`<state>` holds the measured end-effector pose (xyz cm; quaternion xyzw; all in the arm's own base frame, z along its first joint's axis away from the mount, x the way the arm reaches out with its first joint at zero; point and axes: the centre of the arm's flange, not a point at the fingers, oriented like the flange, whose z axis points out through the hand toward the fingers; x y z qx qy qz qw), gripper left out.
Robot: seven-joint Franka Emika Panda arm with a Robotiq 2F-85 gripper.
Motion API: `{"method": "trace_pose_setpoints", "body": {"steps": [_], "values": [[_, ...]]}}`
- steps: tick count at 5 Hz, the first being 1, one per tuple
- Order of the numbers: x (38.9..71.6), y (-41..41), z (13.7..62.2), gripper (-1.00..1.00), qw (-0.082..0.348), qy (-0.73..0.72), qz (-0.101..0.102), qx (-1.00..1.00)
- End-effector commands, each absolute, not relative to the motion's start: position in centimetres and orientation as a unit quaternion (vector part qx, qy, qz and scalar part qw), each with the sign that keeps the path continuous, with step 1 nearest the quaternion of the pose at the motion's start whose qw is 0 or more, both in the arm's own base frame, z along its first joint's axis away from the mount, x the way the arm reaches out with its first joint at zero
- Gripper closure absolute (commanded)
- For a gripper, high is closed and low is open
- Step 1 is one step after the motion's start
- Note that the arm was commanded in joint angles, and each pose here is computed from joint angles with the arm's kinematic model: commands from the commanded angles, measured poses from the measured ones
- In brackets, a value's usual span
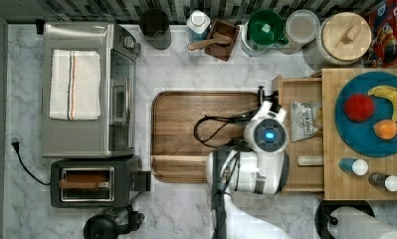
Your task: Close the drawer.
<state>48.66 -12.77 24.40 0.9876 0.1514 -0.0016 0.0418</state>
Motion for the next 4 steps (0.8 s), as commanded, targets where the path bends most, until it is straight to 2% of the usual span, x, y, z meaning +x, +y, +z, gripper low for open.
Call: {"method": "trace_pose_setpoints", "body": {"steps": [1, 3, 4], "values": [[49.3, -30.9, 28.7, 1.00, 0.076, 0.080, 0.058, 0.992], [48.5, -36.8, 29.6, 1.00, 0.113, 0.075, 0.085, 0.987], [48.7, -37.8, 30.4, 1.00, 0.111, 0.069, 0.081, 0.988]]}}
